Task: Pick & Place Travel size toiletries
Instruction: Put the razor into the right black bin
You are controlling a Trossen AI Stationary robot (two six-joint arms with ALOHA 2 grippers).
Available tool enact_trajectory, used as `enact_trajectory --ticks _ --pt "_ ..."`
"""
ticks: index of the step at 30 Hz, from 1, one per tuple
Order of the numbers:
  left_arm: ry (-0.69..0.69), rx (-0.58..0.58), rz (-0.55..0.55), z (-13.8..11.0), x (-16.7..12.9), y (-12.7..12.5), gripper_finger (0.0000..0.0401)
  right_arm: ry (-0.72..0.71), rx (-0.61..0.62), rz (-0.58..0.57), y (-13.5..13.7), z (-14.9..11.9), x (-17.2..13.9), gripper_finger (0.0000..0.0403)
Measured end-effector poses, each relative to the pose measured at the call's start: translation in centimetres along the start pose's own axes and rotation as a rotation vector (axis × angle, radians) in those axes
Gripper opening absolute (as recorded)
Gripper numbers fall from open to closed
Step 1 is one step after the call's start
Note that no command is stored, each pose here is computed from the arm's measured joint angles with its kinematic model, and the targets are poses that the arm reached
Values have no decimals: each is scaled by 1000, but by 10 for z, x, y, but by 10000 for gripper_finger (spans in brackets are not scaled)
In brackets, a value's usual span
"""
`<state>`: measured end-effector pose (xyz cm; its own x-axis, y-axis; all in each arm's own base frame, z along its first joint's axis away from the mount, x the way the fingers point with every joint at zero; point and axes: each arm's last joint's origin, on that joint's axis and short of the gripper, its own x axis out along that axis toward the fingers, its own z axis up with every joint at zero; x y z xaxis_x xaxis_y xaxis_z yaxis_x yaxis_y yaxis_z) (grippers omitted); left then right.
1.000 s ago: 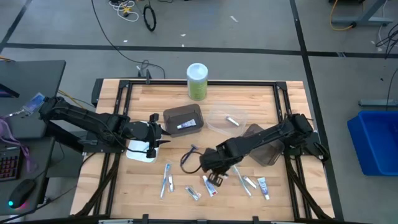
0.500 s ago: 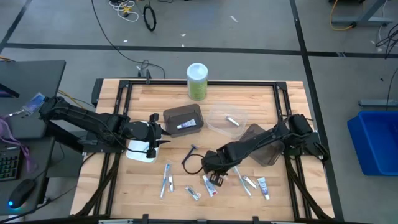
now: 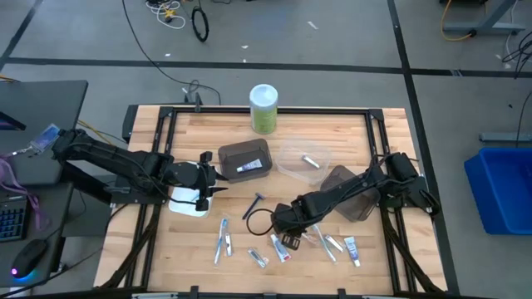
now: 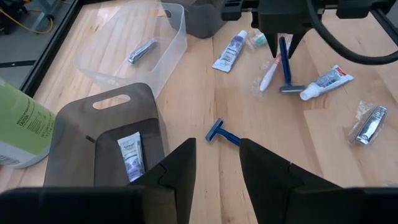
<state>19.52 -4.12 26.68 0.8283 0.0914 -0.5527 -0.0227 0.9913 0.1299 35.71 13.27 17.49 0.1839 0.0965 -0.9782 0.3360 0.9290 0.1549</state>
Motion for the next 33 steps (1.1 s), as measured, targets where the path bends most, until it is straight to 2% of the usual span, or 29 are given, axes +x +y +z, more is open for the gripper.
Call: enact_trajectory --ticks 6,9,13,24,29,33 --pt "0 0 0 0 0 0 132 12 -59 14 3 -2 0 125" --pt "0 0 0 0 0 0 132 0 -172 24 12 -9 1 133" --pt "0 4 0 0 0 0 132 -62 -318 -45 21 -19 7 142" --pt "0 0 0 0 0 0 132 -112 -384 -107 8 -34 36 144" --pt "0 0 0 0 0 0 132 -130 -490 -113 12 -39 37 136" --pt "0 0 0 0 0 0 132 -149 -499 -91 15 -38 38 126"
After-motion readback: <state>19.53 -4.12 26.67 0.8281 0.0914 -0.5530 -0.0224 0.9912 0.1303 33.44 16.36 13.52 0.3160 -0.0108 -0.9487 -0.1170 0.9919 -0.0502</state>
